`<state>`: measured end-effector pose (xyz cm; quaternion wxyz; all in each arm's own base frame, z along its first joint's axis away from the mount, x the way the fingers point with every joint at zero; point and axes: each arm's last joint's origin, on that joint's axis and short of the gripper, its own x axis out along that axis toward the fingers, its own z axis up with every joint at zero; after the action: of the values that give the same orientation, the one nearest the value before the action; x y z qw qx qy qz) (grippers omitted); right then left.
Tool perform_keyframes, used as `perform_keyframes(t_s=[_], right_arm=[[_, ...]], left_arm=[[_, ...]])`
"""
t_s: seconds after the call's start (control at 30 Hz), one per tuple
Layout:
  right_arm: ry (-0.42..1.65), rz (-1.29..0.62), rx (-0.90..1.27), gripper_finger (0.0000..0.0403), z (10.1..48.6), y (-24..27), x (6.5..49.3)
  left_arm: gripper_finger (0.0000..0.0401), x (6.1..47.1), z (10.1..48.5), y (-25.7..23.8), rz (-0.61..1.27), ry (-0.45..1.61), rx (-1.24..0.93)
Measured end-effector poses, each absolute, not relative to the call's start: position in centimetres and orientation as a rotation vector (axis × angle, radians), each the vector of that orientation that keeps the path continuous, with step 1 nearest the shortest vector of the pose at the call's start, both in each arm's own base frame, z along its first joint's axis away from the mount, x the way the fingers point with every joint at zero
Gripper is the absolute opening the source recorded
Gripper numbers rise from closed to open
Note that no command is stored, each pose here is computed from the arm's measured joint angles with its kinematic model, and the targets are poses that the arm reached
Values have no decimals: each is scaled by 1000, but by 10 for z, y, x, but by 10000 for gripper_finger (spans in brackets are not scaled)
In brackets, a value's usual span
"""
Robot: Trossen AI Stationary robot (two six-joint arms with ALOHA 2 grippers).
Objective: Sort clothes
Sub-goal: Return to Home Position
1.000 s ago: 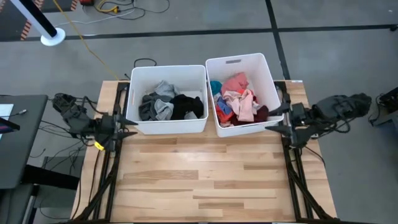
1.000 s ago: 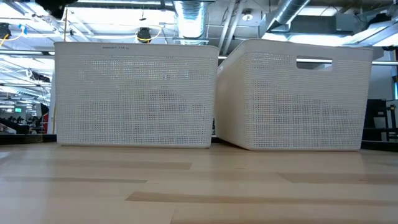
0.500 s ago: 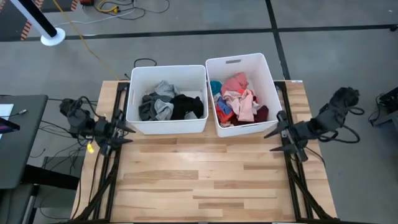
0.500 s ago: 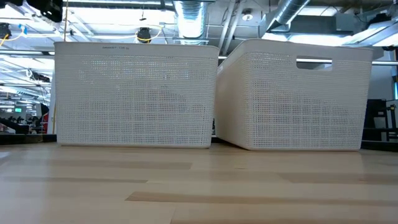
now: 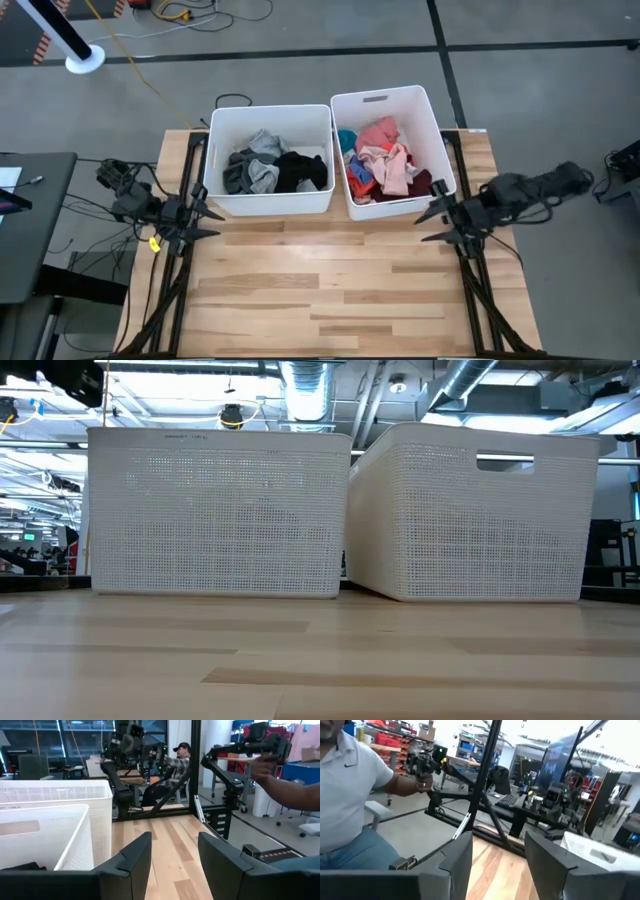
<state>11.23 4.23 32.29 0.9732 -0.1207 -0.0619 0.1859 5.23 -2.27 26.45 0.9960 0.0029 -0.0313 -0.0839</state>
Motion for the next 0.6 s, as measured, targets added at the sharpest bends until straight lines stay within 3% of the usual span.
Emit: perform_keyframes(t_s=[0.6], right_arm=[[12,560,-84,186,262,-16,179]], left_arm=[[157,55,260,-25,-195,-59,9]])
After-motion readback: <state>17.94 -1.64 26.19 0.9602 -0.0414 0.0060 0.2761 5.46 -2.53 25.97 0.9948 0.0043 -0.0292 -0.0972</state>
